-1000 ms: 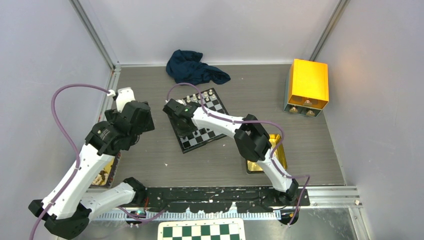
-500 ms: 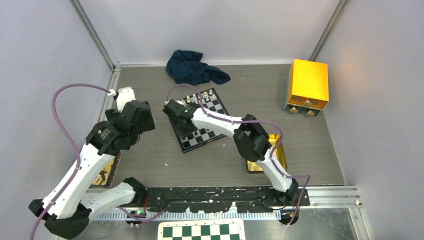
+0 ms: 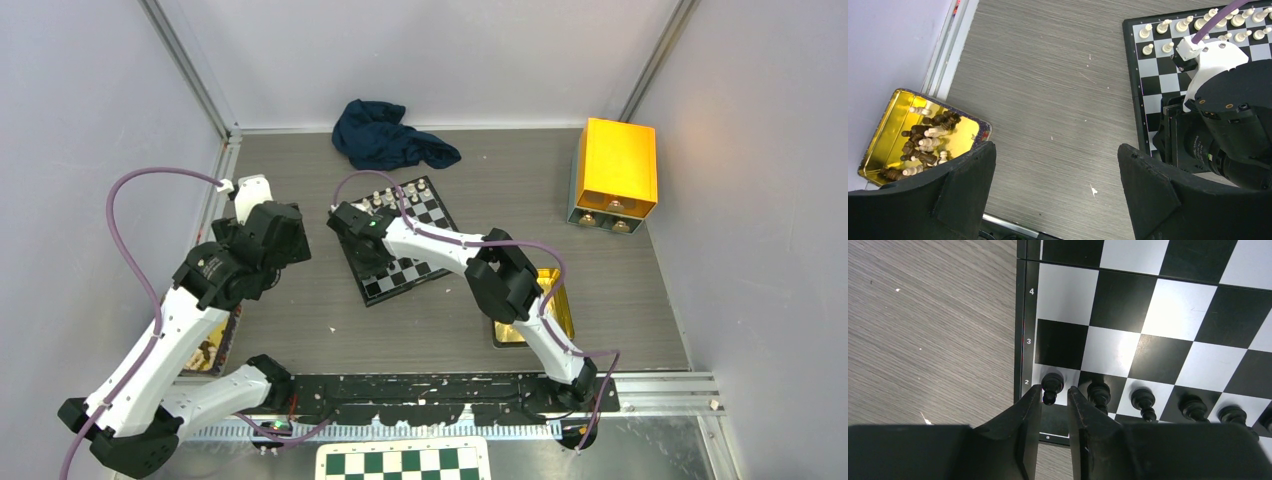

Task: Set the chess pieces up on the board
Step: Place the chess piece on the chessboard, then pick up the chess piece from the storage box.

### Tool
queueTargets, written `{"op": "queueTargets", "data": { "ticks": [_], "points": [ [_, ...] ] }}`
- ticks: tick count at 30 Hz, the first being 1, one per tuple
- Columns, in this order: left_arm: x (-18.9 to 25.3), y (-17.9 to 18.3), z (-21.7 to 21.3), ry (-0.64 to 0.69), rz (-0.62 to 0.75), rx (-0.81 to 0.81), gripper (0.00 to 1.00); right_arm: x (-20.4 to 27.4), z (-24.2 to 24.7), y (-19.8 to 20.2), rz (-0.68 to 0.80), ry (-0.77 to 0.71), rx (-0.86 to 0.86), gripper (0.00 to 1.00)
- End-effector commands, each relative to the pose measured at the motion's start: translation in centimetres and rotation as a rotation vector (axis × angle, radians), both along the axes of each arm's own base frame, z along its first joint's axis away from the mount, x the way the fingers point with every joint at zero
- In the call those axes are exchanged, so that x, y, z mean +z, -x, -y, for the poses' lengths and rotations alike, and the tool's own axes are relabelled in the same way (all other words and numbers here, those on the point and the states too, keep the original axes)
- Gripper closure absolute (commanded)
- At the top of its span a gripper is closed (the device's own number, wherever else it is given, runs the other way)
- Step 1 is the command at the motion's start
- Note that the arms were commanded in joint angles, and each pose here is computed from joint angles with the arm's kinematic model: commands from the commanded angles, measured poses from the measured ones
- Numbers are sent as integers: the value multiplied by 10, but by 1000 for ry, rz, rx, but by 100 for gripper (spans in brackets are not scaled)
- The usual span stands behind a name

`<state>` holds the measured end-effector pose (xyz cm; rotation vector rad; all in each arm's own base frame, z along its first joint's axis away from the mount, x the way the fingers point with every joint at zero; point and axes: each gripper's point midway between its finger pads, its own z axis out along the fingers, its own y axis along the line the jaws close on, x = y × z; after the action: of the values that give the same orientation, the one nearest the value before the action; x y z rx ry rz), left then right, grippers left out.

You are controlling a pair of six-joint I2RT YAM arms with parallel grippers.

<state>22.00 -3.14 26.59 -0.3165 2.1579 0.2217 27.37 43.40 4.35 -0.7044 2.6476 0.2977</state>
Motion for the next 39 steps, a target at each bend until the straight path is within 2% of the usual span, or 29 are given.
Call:
{"op": "queueTargets", "data": {
  "ticks": [1, 31, 39],
  "points": [
    [5, -5, 0, 9, 29, 8, 8, 17, -6, -1, 29, -35, 23, 68],
    [27, -13, 2, 11, 60, 17, 8, 88, -8, -4, 147, -116, 71, 67],
    [30, -27, 14, 14, 61, -3, 9, 130, 12, -11, 266, -138, 32, 67]
  ]
}}
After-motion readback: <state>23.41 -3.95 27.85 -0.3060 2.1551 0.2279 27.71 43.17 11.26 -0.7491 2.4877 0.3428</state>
